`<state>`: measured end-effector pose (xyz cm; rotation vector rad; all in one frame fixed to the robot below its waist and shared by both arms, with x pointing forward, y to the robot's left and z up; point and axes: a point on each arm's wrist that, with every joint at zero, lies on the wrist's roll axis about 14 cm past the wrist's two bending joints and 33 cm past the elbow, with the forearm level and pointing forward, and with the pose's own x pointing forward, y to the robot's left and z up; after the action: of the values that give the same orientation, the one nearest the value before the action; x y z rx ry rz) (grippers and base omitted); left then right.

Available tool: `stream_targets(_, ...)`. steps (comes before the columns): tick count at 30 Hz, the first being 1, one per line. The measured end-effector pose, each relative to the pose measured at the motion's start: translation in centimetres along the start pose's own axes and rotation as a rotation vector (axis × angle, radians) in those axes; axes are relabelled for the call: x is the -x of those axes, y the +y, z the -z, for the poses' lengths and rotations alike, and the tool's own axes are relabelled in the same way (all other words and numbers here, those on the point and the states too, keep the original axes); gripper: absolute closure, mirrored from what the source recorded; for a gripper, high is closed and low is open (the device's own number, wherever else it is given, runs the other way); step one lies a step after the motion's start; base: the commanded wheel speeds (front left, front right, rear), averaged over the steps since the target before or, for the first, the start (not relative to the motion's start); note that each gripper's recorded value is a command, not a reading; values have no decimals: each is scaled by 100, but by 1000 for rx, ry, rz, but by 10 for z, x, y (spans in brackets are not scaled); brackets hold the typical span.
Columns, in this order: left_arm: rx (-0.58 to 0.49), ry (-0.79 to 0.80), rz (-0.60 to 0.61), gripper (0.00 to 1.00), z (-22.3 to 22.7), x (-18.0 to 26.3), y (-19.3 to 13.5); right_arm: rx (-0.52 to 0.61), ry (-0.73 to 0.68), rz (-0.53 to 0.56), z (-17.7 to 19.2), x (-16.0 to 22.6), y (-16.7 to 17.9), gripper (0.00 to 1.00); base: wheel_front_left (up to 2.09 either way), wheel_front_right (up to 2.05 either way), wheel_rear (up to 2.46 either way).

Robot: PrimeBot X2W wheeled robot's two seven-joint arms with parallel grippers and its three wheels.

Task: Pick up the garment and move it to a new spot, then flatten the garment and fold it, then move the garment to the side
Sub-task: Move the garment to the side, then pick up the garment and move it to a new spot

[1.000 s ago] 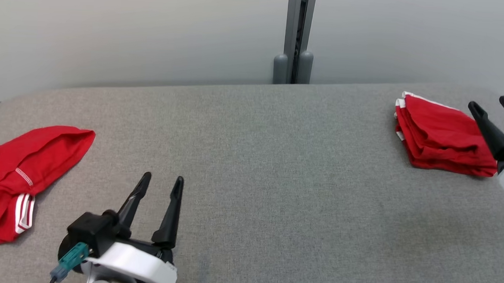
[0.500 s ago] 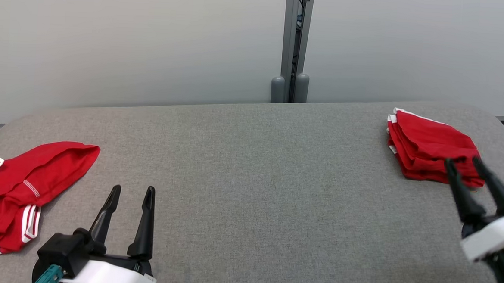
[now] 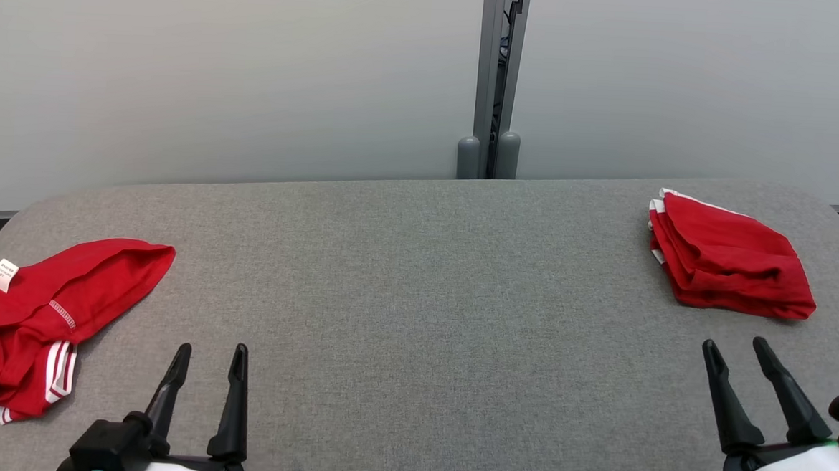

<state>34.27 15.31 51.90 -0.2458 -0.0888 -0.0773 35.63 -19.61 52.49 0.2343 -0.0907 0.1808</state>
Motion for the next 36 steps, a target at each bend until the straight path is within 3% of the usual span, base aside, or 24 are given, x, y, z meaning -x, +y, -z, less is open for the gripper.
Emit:
stream_targets(22, -15, 33, -14, 0, 16, 8, 8, 10, -8, 21, 7, 0, 7, 0, 0, 0, 0)
stream_targets(29, -27, 23, -58, 0, 13, 14, 23, 9, -2, -17, 8, -11, 18, 0, 0, 0, 0)
stream_targets(36, -45, 23, -165, 0, 11, 37, 57, -7, 24, -119, 19, -30, 51, 0, 0, 0, 0)
